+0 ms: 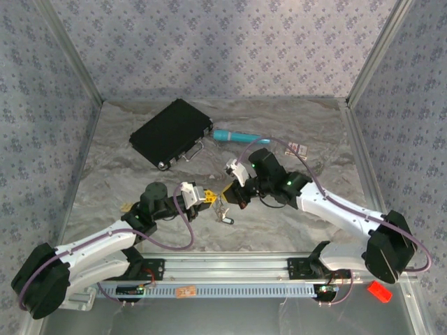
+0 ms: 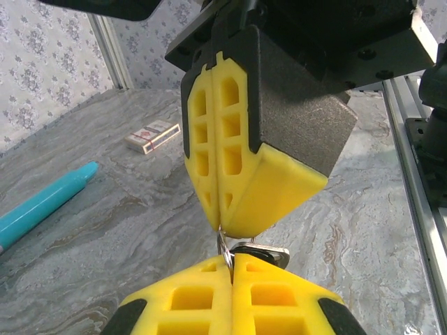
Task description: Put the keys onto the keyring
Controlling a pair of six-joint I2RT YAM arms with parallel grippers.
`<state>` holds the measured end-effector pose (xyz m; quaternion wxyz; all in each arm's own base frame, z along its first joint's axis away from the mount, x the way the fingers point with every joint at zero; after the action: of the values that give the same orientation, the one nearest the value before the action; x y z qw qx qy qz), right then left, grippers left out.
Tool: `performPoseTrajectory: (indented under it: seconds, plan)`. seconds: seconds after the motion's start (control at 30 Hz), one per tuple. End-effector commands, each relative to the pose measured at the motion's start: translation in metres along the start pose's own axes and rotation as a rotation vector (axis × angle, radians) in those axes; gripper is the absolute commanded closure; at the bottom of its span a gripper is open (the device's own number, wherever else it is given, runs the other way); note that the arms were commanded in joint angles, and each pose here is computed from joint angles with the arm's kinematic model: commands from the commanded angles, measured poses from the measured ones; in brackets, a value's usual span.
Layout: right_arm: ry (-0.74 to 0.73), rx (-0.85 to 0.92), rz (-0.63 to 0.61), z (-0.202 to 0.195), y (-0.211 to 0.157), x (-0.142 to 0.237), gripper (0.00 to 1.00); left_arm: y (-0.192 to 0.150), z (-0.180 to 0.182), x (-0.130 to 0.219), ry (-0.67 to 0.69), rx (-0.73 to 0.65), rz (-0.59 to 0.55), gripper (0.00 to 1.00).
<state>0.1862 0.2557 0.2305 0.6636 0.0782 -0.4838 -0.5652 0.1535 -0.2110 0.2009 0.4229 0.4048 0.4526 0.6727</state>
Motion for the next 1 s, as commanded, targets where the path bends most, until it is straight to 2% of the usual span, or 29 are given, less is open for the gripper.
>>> performPoseTrajectory:
  seconds: [0.0, 0.1, 0.23, 0.33, 0.53, 0.63, 0.97]
  plan:
    - [-0.068, -0.012, -0.014, -0.004, 0.013, 0.006, 0.77, 0.022, -0.001, 0.002, -0.018, -0.040, -0.101, 1.00]
    - [-0.121, -0.007, -0.007, -0.009, 0.013, 0.016, 0.60, 0.020, -0.001, 0.002, -0.015, -0.033, -0.094, 1.00]
    - [-0.250, 0.061, -0.045, -0.018, 0.015, 0.038, 0.53, 0.021, -0.001, 0.002, -0.014, -0.022, -0.105, 1.00]
    - [-0.288, 0.202, -0.101, -0.015, 0.014, 0.047, 0.53, 0.021, -0.001, 0.002, -0.015, -0.009, -0.120, 1.00]
    - [-0.091, 0.587, -0.165, 0.017, -0.006, 0.035, 0.55, 0.021, -0.003, 0.000, -0.034, 0.024, -0.147, 1.00]
    - [-0.028, 0.619, -0.180, 0.023, -0.006, 0.030, 0.57, 0.021, -0.004, -0.001, -0.048, 0.032, -0.152, 1.00]
    - [0.031, 0.608, -0.177, 0.022, -0.006, 0.015, 0.71, 0.021, -0.005, -0.003, -0.071, 0.031, -0.154, 1.00]
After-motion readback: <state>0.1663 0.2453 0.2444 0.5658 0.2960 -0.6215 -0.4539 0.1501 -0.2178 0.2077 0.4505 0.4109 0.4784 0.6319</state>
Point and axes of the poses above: each hand's point on the last joint's axis, 136 mm out from that joint toward the fingers, its own x axis back along the fingers, its own z axis along the line the jaws close on, y = z × x, the point moved 7 cm from there along x, back along the fingers, and after that the axes turned 9 degrees about -x, right-handed, at the moved point
